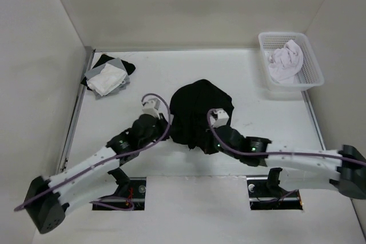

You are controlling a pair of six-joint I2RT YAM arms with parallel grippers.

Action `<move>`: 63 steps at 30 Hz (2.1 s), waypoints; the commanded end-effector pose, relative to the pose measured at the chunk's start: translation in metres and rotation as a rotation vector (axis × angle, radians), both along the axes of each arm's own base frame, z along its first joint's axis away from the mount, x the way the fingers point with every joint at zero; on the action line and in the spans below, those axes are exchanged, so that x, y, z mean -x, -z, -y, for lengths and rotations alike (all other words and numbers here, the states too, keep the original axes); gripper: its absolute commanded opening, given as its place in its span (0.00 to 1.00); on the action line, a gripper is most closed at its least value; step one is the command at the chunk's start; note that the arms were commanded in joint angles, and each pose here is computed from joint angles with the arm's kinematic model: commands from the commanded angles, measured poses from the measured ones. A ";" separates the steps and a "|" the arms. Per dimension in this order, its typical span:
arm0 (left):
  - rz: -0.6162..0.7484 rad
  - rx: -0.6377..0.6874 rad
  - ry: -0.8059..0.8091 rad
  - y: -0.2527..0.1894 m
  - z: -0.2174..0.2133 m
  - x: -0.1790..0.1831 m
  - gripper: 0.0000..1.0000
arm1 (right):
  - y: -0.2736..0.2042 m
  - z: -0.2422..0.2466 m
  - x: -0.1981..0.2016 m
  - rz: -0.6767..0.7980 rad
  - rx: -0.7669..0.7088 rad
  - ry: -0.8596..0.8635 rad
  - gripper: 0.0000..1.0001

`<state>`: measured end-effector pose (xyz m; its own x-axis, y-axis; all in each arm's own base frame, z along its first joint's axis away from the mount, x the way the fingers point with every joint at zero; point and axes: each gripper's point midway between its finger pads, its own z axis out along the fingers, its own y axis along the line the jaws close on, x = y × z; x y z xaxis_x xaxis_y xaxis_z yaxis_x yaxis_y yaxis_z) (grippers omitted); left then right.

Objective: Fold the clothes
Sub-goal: Flatten the tank top out

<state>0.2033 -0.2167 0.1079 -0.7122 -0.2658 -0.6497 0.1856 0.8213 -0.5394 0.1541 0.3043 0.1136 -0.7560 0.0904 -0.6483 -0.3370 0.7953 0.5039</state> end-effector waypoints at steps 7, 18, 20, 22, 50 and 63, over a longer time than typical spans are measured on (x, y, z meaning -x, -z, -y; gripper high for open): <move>0.647 0.362 -0.142 -0.331 -0.057 0.001 0.02 | -0.306 0.085 0.007 0.549 -0.319 0.125 0.01; 0.952 0.472 -0.293 -0.488 -0.120 0.029 0.03 | -0.474 0.129 0.014 0.818 -0.439 0.152 0.01; 0.983 0.459 -0.356 -0.496 -0.128 0.022 0.04 | -0.487 0.127 0.014 0.863 -0.442 0.149 0.01; 1.004 0.409 -0.406 -0.497 -0.128 0.005 0.04 | -0.493 0.113 0.009 0.914 -0.418 0.154 0.02; 0.297 -0.023 -0.552 -0.112 -0.090 -0.238 0.29 | -0.155 0.080 -0.297 0.313 -0.266 0.354 0.10; -0.145 -0.207 -0.581 0.042 -0.122 -0.013 0.22 | -0.049 0.038 -0.092 0.231 -0.154 0.109 0.11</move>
